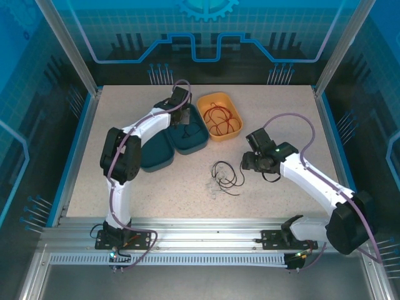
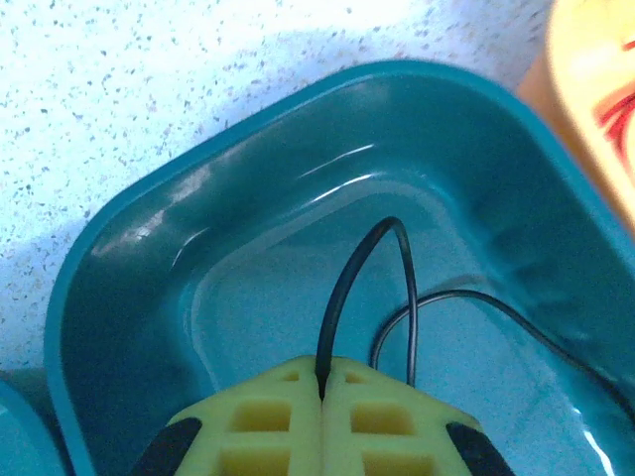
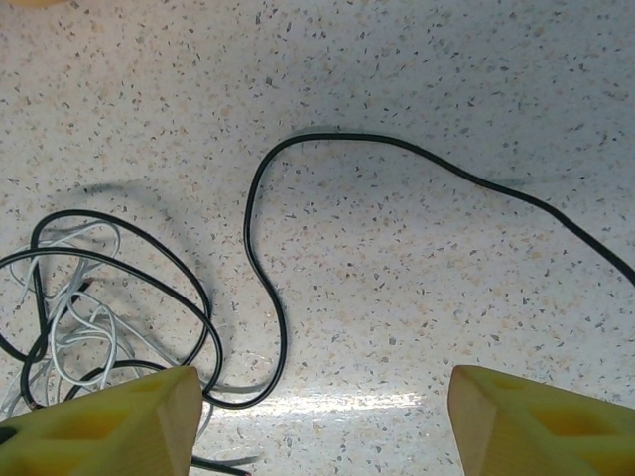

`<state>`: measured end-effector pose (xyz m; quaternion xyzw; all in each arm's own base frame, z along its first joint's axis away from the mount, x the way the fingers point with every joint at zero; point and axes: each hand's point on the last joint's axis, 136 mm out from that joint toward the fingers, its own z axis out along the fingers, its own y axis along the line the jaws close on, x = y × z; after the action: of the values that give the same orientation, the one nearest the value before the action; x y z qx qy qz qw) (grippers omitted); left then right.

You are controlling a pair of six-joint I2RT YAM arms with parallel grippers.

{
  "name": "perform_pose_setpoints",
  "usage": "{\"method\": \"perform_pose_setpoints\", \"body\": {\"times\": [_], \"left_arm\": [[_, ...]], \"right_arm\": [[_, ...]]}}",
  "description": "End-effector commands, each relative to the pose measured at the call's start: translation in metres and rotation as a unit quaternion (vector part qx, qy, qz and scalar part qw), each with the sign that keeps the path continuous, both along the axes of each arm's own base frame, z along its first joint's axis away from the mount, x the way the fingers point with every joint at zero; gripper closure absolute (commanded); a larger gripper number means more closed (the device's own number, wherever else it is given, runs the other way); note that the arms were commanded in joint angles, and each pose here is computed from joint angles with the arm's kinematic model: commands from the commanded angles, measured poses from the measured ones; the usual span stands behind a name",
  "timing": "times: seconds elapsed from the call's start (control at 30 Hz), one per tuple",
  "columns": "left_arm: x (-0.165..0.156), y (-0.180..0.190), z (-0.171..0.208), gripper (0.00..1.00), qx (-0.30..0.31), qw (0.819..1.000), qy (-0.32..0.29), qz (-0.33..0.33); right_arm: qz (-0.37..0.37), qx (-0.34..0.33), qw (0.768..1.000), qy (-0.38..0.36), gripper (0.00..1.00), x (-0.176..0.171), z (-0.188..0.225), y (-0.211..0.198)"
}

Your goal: Untangle the cables

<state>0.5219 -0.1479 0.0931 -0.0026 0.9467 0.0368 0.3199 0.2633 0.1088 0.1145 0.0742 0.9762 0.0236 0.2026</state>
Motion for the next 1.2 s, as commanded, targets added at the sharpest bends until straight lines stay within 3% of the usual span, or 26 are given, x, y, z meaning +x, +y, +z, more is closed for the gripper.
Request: {"method": "perform_pose_setpoints", "body": {"times": [0.0,0.17,0.43,0.53,0.77,1.07,1.17], "left_arm": [[-0.007,0.009,-0.019,1.00,0.028,0.999,0.038,0.007],[-0.009,-0.005,-0.033,0.99,0.010,0.998,0.054,-0.012],[-0.015,-0.022,-0.029,0.79,-0.007,0.998,0.057,-0.035],[-0.018,-0.021,-0.015,0.73,-0.008,0.998,0.047,-0.038],[-0.032,-0.017,0.026,0.46,-0.017,0.999,0.012,-0.037],[-0.048,-0.019,0.081,0.29,-0.064,0.996,-0.044,-0.045],[-0.052,-0.021,0.092,0.22,-0.078,0.994,-0.055,-0.048]], "right_arm": [[0.009,0.004,1.000,-0.001,0.34,0.006,0.004,0.010],[0.012,-0.005,1.000,0.008,0.36,0.012,0.000,0.014],[0.014,-0.026,0.999,0.029,0.37,0.016,-0.008,0.017],[0.014,-0.034,0.999,0.032,0.38,0.017,-0.010,0.017],[0.005,-0.037,0.999,0.029,0.45,0.018,-0.012,0.016],[0.002,-0.045,0.999,0.022,0.46,0.018,-0.007,0.012],[0.002,-0.044,0.999,0.023,0.51,0.018,-0.008,0.013]]}}
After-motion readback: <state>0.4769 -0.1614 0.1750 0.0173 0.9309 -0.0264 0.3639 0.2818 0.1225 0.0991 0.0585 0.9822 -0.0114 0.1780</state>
